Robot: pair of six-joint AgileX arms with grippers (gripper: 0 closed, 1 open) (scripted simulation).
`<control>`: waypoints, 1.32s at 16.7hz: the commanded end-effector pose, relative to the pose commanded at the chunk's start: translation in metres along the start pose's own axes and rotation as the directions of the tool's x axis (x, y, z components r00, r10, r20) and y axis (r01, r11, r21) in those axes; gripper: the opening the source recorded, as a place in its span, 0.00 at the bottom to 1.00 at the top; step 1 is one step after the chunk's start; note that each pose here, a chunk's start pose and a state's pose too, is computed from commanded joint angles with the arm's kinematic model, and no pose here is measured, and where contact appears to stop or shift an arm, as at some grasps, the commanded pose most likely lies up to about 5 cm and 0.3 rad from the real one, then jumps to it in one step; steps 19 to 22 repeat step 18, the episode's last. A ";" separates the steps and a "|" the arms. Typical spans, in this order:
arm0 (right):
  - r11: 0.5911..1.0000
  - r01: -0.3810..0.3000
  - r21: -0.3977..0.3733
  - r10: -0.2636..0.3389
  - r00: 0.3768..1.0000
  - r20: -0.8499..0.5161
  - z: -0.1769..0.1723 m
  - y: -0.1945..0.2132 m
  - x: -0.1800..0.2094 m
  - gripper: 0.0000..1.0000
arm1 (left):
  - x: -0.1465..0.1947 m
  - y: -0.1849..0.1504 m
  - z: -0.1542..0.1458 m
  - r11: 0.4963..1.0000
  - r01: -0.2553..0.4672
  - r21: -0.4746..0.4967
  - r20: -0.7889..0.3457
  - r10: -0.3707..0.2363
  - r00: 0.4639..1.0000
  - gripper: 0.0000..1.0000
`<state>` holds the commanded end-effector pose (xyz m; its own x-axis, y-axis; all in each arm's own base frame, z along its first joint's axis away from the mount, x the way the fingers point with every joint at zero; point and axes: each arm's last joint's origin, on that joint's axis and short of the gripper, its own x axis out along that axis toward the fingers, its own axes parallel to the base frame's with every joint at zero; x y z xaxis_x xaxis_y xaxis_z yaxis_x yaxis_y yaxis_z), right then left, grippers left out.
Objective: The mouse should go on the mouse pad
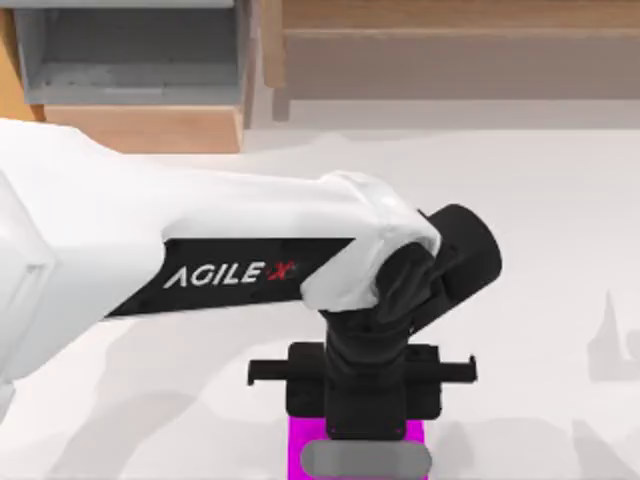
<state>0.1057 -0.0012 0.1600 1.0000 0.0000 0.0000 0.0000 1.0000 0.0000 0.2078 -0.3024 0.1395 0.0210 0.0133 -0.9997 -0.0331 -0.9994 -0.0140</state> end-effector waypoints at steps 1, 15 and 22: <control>1.000 0.000 0.000 0.000 1.000 0.000 0.000 0.000 0.000 1.00 | 0.000 0.000 0.000 1.000 0.000 0.000 0.000 0.000 1.000 0.15; 1.000 0.000 0.000 0.000 1.000 0.000 0.000 0.000 0.000 1.00 | 0.000 0.000 0.000 1.000 0.000 0.000 0.000 0.000 1.000 1.00; 1.000 0.000 0.000 0.000 1.000 0.000 0.000 0.000 0.000 1.00 | 0.000 0.000 0.000 1.000 0.000 0.000 0.000 0.000 1.000 1.00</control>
